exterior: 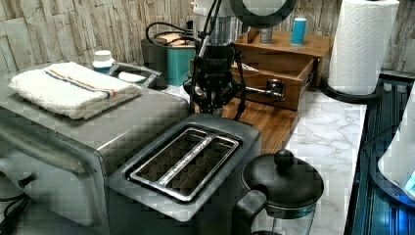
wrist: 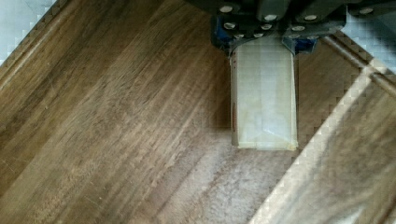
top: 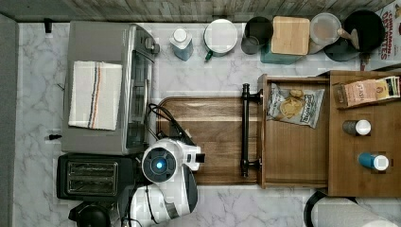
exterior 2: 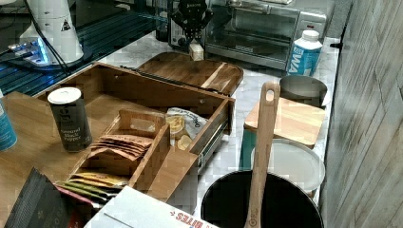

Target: Place the butter on the board.

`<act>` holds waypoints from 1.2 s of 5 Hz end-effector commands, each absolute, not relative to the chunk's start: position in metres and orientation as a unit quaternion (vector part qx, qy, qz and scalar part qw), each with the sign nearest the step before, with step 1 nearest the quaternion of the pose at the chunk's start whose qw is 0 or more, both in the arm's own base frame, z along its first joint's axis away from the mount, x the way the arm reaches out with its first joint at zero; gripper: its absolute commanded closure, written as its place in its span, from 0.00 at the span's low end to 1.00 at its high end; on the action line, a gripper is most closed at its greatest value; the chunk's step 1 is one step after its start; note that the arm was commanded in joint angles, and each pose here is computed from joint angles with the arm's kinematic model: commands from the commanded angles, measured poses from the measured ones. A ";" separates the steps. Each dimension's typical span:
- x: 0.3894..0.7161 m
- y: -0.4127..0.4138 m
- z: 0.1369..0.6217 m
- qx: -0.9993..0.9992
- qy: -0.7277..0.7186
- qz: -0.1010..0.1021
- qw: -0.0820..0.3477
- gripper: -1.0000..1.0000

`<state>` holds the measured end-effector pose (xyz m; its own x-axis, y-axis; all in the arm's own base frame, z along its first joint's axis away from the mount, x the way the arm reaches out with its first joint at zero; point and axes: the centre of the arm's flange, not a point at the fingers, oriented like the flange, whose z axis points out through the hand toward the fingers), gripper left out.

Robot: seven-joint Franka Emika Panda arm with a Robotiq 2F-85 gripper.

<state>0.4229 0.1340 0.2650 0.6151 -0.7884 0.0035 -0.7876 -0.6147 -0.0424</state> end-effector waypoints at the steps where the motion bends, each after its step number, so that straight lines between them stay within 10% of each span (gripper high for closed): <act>1: 0.401 0.159 0.249 -0.863 0.503 0.040 -0.015 1.00; 2: 0.397 0.159 0.247 -0.859 0.511 0.037 -0.006 1.00; 3: 0.402 0.160 0.246 -0.849 0.527 0.046 -0.006 0.00; 6: 0.405 0.145 0.246 -0.856 0.516 0.027 -0.030 0.00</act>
<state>0.3937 0.1316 0.2214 0.4802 -0.8750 -0.0621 -0.8616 -0.4838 0.1537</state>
